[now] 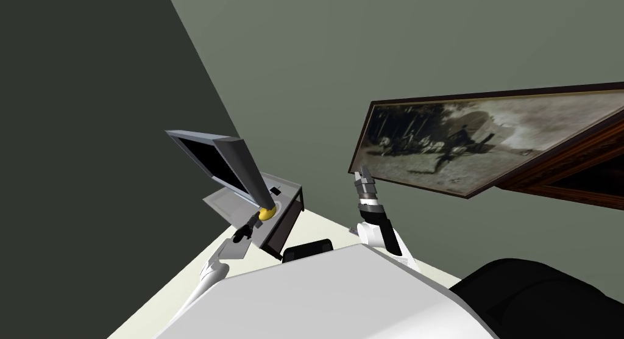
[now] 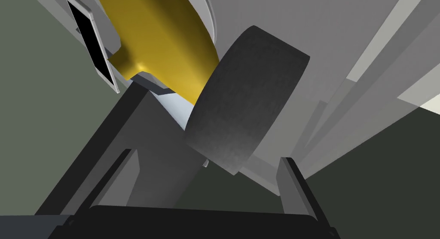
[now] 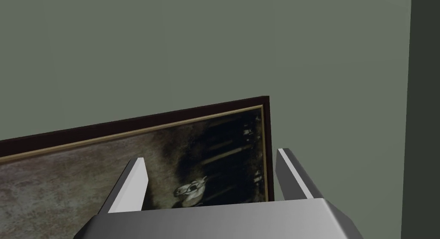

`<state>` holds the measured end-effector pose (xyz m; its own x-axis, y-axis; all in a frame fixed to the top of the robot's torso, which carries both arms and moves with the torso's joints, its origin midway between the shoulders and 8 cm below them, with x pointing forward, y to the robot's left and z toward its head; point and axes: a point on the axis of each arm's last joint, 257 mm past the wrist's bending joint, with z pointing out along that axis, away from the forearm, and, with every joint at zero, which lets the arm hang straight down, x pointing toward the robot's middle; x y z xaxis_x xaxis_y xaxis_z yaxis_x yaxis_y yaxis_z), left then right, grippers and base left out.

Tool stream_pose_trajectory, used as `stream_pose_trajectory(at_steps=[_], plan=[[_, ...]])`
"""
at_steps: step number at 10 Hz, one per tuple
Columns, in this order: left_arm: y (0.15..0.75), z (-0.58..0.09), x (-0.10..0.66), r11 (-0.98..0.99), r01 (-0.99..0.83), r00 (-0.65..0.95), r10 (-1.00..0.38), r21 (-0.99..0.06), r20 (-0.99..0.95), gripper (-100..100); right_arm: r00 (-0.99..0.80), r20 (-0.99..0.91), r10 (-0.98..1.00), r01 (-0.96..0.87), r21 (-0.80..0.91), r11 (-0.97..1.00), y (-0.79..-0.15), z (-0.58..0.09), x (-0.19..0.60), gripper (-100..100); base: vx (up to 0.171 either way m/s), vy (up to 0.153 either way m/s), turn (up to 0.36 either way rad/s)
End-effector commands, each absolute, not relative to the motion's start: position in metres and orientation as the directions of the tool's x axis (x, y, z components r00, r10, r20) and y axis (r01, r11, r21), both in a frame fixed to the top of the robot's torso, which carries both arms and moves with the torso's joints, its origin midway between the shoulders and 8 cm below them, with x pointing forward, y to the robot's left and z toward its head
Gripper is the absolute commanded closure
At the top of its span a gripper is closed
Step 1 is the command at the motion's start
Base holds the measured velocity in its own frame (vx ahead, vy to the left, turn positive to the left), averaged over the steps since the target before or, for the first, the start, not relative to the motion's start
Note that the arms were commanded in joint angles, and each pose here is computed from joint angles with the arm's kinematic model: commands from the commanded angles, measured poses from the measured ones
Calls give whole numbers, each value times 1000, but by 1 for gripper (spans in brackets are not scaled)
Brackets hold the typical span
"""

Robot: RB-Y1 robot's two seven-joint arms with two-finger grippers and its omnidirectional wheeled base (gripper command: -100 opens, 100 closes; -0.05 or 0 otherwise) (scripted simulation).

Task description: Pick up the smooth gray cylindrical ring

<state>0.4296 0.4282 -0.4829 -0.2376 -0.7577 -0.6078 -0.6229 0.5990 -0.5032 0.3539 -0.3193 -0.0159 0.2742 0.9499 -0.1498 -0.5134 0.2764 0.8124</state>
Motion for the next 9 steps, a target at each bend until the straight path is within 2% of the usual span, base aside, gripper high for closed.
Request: stream_pose_trajectory(at_steps=[1,4,5,9], plan=[[431,-485,432,594,-627,-232,-760,-504,-607,-100,274,-150,950,-513,812,276,-319,-16,354,0,-11,10,-47],[432,-487,434,590,-631,-228,-762,-504,-606,-100,274,-150,950,-513,812,276,-319,-16,354,0,-8,6,-28],[432,-487,434,590,-630,-228,-762,-505,-606,100,274,-150,950,-513,812,276,-319,-16,354,0,0,0,0],[433,-487,434,589,-631,-227,-763,-506,-605,100,274,-150,950,-513,812,276,-319,-16,354,0,-1,1,3]])
